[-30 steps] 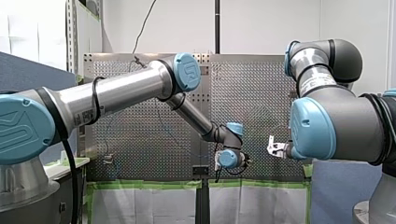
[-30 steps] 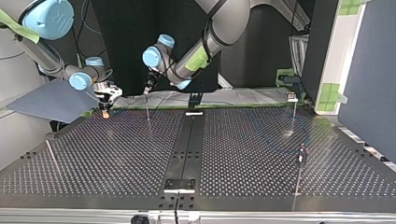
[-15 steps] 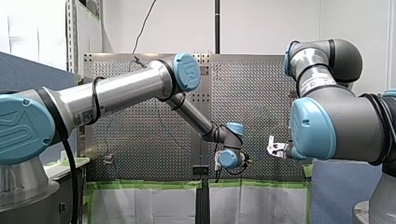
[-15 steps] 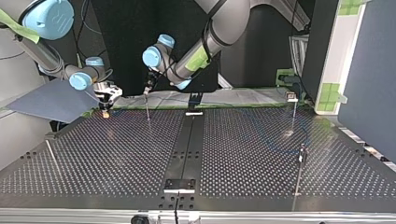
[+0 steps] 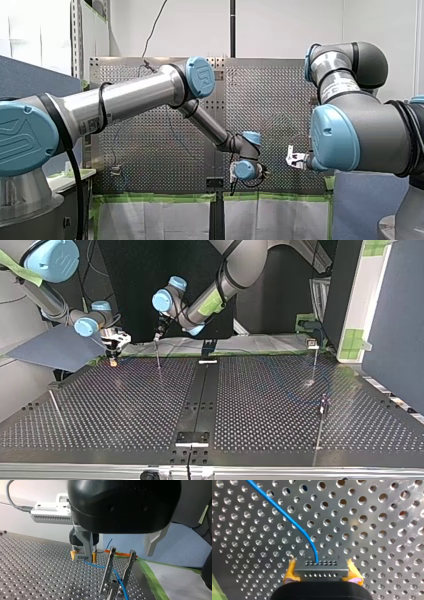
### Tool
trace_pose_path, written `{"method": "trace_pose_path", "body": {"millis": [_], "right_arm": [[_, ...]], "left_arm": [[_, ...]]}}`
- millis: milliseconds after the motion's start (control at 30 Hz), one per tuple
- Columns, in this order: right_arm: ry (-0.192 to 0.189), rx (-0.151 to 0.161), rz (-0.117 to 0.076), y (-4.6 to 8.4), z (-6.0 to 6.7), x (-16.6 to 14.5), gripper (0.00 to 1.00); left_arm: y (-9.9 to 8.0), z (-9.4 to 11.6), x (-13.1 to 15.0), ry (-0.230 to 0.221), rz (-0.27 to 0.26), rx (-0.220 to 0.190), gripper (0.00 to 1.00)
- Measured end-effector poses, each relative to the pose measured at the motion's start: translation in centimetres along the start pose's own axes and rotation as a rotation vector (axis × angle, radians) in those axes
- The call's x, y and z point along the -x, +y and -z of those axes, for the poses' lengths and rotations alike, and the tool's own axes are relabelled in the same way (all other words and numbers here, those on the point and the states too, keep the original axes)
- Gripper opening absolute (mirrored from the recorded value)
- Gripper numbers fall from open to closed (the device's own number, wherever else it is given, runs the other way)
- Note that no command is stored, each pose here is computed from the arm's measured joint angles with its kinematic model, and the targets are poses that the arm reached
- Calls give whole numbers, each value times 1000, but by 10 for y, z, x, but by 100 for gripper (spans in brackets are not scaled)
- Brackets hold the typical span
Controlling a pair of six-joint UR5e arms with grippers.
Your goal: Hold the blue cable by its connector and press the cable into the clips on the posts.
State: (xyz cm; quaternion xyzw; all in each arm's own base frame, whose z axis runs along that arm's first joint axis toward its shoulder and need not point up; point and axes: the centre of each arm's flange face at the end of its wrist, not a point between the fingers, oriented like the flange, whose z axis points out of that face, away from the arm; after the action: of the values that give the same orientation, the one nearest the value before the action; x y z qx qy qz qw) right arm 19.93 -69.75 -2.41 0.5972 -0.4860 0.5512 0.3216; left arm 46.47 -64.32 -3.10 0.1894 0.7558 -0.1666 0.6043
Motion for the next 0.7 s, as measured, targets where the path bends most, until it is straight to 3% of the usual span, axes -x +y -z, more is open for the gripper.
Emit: {"method": "trace_pose_path", "body": {"millis": [300,467,567,700], "right_arm": [[-1,0,0,0,0,0,0],[-1,0,1,0,0,0,0],[-2,0,1,0,0,0,0],[-6,1,1,0,1,1,0]], "left_arm": [[-1,1,0,3,-4,0,100],[-1,5,-2,27,-23,2,100],[0,11,2,38,-43,12,100],[3,16,14,19,-58,37,100]]}}
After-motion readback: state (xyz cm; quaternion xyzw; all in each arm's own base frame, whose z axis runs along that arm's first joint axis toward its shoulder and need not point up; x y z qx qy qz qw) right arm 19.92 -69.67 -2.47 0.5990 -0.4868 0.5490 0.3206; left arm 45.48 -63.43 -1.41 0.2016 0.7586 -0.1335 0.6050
